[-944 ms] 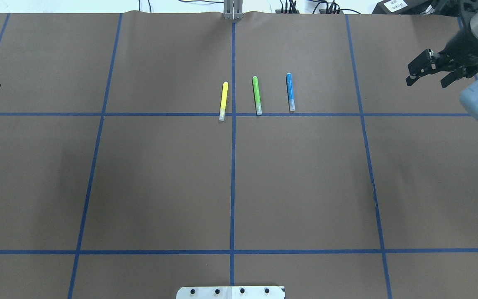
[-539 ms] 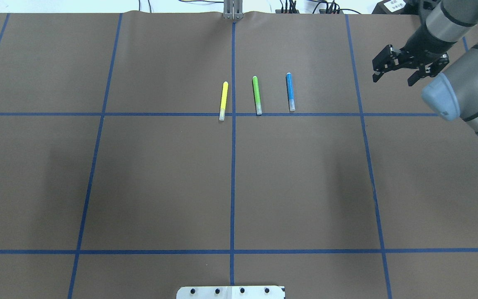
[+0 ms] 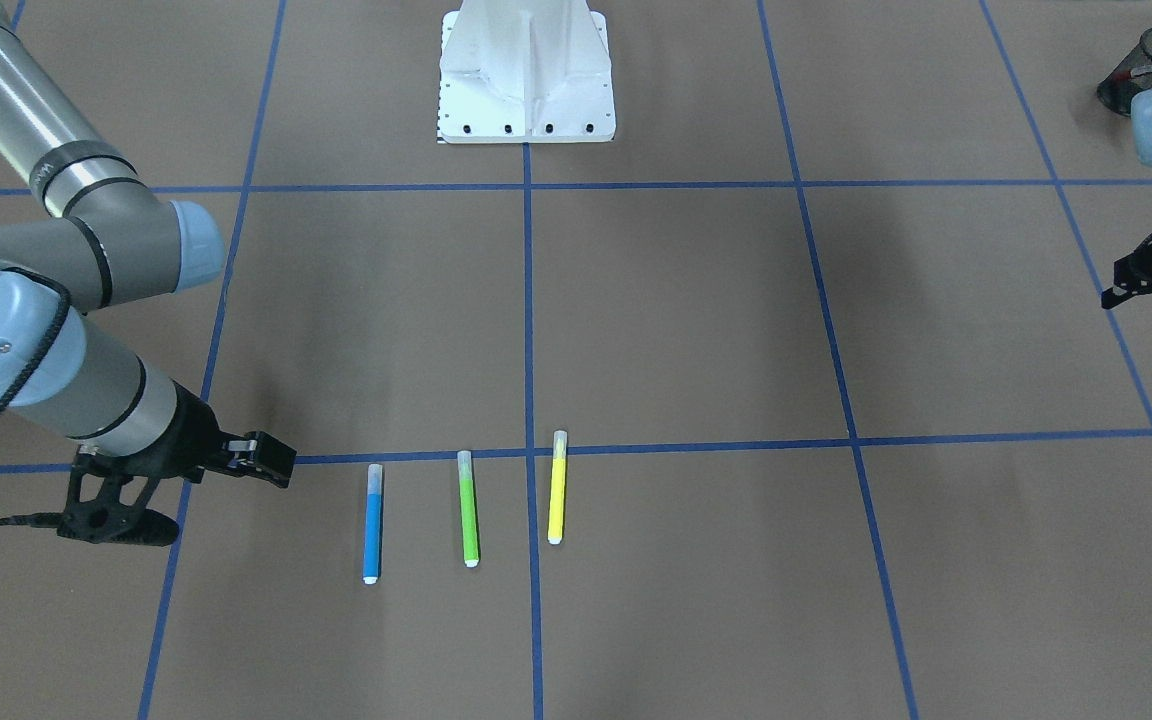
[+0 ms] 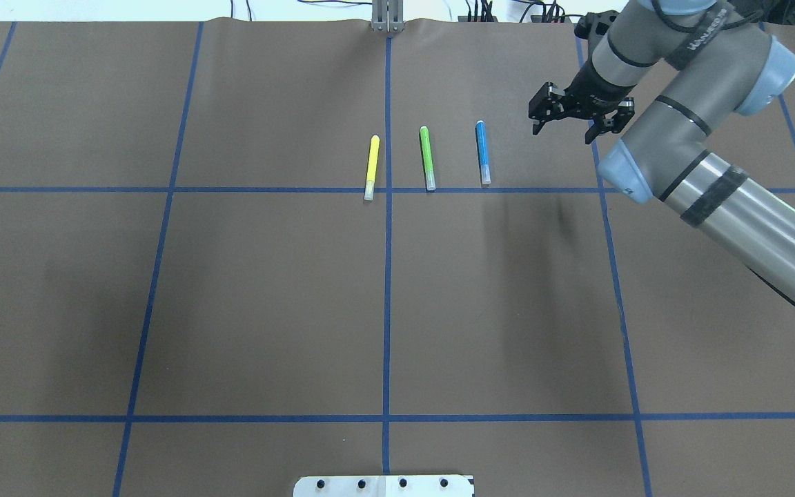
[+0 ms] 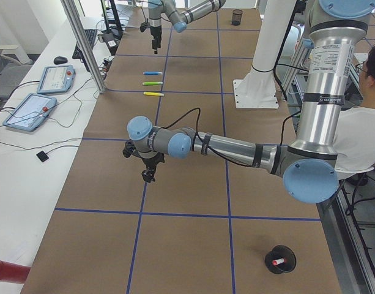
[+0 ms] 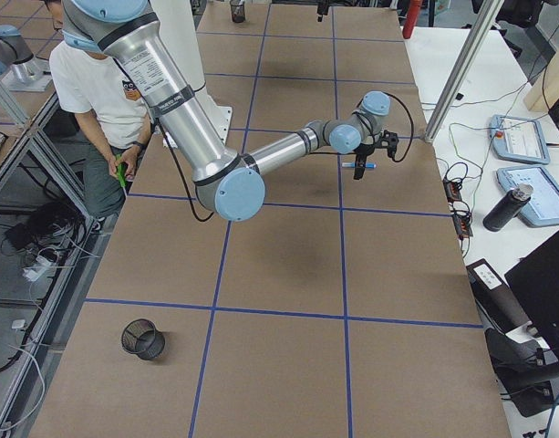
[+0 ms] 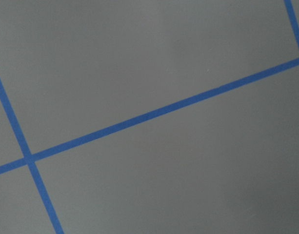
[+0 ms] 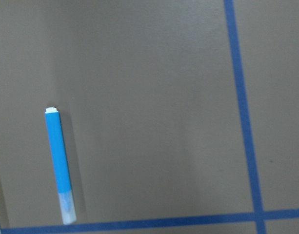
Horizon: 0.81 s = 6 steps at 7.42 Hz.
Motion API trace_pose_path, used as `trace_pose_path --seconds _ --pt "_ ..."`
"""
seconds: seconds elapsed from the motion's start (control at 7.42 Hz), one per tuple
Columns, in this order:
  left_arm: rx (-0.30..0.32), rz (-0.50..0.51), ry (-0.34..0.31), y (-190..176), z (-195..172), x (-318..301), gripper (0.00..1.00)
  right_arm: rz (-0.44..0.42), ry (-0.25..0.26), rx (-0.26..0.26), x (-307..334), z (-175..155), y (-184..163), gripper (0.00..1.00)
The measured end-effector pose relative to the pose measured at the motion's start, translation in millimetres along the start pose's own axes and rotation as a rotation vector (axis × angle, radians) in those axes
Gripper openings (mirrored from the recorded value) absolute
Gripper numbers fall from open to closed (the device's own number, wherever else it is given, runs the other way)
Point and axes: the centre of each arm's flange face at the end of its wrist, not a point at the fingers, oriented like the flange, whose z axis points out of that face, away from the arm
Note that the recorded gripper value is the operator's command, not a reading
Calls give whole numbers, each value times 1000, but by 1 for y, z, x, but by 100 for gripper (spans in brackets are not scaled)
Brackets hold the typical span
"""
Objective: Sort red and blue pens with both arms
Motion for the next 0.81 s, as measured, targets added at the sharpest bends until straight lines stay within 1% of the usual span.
trace_pose_path --seconds 0.13,0.4,0.54,0.81 --pt "1 0 -1 3 0 -2 100 -6 4 3 -25 10 -9 94" --pt "2 0 -3 5 1 -4 100 -45 28 -18 -53 30 -28 89" --pt "2 0 -3 6 1 -4 100 -57 37 -44 -63 38 -38 87" --pt "4 1 -2 7 0 -4 100 -59 34 -137 -82 54 -55 86"
